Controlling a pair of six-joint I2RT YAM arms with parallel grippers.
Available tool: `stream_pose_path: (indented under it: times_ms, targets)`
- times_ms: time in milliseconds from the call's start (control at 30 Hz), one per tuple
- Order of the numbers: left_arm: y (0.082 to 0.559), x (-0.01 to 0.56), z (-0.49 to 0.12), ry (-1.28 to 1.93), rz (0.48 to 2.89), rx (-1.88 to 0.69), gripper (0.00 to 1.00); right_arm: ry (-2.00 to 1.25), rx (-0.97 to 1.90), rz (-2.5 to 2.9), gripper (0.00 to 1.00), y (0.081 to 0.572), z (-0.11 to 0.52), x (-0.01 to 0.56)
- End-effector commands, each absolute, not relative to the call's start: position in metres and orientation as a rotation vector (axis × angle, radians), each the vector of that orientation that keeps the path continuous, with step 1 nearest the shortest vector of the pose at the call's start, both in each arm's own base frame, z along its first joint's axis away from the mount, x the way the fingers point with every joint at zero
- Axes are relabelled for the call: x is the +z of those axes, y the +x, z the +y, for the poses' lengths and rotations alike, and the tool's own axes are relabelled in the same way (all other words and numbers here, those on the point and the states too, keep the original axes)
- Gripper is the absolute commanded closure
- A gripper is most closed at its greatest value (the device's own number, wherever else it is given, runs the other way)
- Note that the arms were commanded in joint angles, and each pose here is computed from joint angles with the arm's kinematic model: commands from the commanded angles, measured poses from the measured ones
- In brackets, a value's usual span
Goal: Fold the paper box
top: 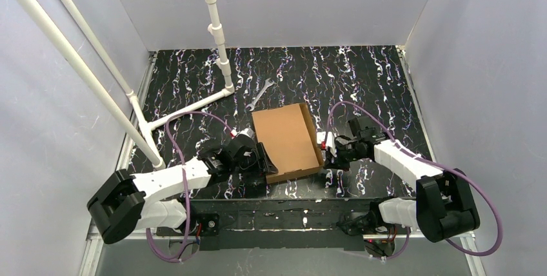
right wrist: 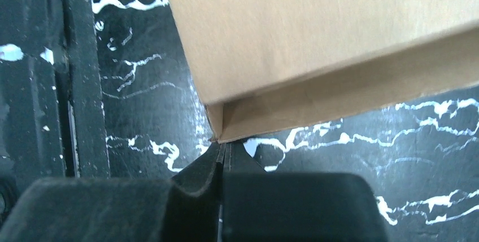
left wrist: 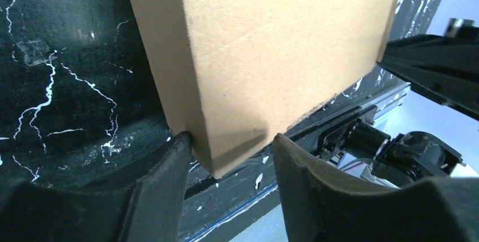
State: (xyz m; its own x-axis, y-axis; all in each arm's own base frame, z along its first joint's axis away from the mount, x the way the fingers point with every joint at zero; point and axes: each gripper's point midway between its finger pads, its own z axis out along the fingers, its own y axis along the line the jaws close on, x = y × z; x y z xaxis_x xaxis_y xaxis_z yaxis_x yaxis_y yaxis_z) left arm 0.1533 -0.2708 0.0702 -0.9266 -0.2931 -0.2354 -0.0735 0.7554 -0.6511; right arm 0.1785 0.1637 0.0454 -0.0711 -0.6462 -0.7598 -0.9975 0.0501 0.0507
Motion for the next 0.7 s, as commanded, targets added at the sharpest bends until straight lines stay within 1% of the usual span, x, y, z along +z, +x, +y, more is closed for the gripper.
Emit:
stream_pose_path:
  times_ms: [0, 67, 233, 300, 400, 433, 533, 567, 600, 667]
  targets:
    - [0.164, 0.086, -0.296, -0.253, 2.569, -1.038, 0.51, -1.653, 0.877, 1.631, 0.97, 0.174, 0.195, 0.068]
    - [0.162, 0.082, -0.302, -0.224, 2.589, -1.027, 0.55, -1.678, 0.902, 1.625, 0.97, 0.169, 0.2, 0.07]
    - [0.161, 0.08, -0.305, -0.193, 2.601, -1.009, 0.55, -1.679, 0.836, 1.662, 0.96, 0.174, 0.193, 0.06]
    - [0.161, 0.08, -0.3, -0.187, 2.599, -0.983, 0.54, -1.703, 0.784, 1.691, 0.96, 0.178, 0.185, 0.056]
    - [0.159, 0.077, -0.275, -0.166, 2.605, -0.85, 0.49, -1.634, 0.707, 1.777, 0.94, 0.198, 0.163, 0.061]
    - [0.161, 0.079, -0.267, -0.155, 2.587, -0.814, 0.46, -1.587, 0.687, 1.805, 0.94, 0.207, 0.155, 0.065]
    - [0.164, 0.083, -0.244, -0.123, 2.546, -0.748, 0.3, -1.469, 0.647, 1.846, 0.93, 0.224, 0.136, 0.076]
    - [0.166, 0.085, -0.239, -0.116, 2.529, -0.746, 0.24, -1.433, 0.639, 1.856, 0.92, 0.228, 0.132, 0.078]
    - [0.169, 0.092, -0.235, -0.109, 2.499, -0.767, 0.16, -1.398, 0.627, 1.862, 0.92, 0.234, 0.132, 0.082]
    - [0.179, 0.1, -0.227, -0.112, 2.46, -0.798, 0.05, -1.341, 0.608, 1.896, 0.91, 0.244, 0.13, 0.086]
